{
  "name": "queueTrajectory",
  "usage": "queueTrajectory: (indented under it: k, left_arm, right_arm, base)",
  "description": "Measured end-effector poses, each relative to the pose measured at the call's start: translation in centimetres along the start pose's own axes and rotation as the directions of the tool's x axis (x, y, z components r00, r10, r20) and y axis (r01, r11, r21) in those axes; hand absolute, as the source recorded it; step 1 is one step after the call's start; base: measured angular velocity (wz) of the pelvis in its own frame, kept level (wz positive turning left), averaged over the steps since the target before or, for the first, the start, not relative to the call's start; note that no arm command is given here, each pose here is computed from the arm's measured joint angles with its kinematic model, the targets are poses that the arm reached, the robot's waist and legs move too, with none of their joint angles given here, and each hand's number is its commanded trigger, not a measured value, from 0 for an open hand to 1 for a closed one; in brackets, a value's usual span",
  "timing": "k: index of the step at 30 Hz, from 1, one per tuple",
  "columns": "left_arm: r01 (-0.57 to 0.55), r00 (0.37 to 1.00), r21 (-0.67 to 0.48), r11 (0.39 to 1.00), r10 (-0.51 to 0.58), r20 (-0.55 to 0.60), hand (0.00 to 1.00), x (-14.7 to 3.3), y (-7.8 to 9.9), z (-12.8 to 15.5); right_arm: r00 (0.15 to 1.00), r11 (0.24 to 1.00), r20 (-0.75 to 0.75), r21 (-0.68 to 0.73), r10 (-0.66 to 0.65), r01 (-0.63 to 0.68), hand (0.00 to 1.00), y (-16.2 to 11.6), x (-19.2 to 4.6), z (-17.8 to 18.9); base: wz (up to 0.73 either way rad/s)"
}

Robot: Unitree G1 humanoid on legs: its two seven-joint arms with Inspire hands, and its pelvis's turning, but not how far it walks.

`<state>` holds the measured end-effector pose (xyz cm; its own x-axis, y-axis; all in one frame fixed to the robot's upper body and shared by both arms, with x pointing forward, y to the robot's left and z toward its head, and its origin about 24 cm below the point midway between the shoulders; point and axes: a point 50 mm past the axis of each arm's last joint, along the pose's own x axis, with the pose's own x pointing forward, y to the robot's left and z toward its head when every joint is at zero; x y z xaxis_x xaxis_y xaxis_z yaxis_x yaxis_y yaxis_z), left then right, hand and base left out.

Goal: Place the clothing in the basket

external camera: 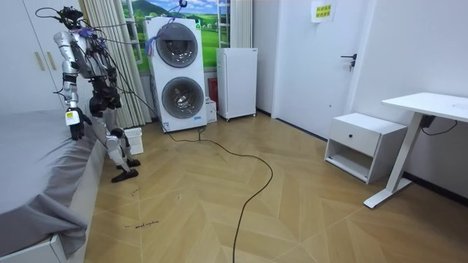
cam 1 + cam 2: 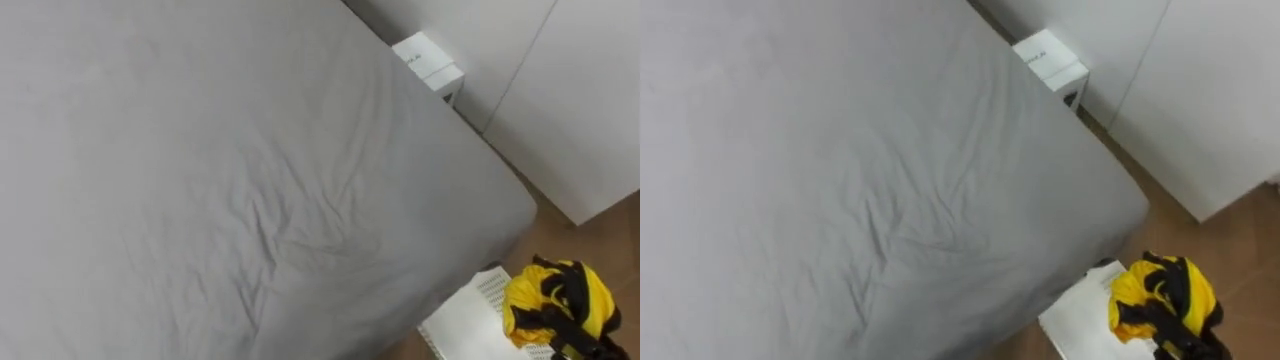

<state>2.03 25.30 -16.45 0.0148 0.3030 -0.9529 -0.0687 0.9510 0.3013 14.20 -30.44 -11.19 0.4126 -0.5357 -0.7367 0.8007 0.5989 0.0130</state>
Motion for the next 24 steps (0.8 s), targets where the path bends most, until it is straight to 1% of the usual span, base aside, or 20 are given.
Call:
queueTrajectory:
  k: [3, 7, 8, 9, 10, 11, 14, 24]
  left_arm:
    - [0.003, 1.0, -0.024, 1.0, -0.003, 0.018, 0.0, 0.0, -0.5, 0.5]
    - [0.004, 0.999, -0.034, 0.999, -0.002, 0.054, 0.0, -0.1, -0.8, 0.9]
    - [0.002, 0.998, -0.035, 0.999, 0.0, 0.057, 0.0, -0.1, -0.8, 1.1]
    - [0.002, 0.999, -0.032, 0.999, 0.0, 0.052, 0.0, 0.0, -0.9, 1.3]
    - [0.002, 0.999, -0.031, 1.0, -0.001, 0.051, 0.0, 0.0, -1.0, 1.4]
    - [0.0, 0.999, -0.029, 1.0, 0.002, 0.054, 0.0, 0.0, -1.0, 1.6]
    - [-0.014, 0.998, -0.01, 1.0, 0.014, 0.063, 0.0, -0.1, -1.2, 2.0]
    - [-0.025, 0.997, -0.037, 0.999, 0.027, 0.072, 0.0, -0.1, -1.9, 1.9]
  right_arm:
    - [1.0, 1.0, -0.013, -0.012, -0.006, 0.006, 1.0, 0.4, 0.2, -0.2]
    - [0.998, 0.999, -0.033, -0.019, -0.05, 0.049, 1.0, -0.1, 0.5, -0.1]
    - [0.997, 0.998, -0.037, -0.015, -0.062, 0.062, 0.73, -0.1, 0.6, 0.1]
    - [0.997, 0.997, -0.035, -0.013, -0.072, 0.072, 0.54, -0.1, 0.7, 0.4]
    - [0.997, 0.997, -0.032, -0.011, -0.076, 0.075, 0.04, -0.2, 0.8, 0.5]
    - [0.996, 0.996, -0.027, -0.012, -0.083, 0.083, 0.0, -0.3, 0.8, 0.7]
    - [0.996, 0.996, -0.012, -0.011, -0.092, 0.092, 0.0, -0.3, 0.9, 1.2]
    - [0.995, 0.997, 0.053, 0.004, -0.083, 0.083, 0.0, -0.2, 1.0, 2.2]
  base:
    - [-0.17]
    - [-0.22]
    - [-0.25]
    - [-0.23]
    - [-0.13]
    - [0.0]
    - [0.0]
    - [0.0]
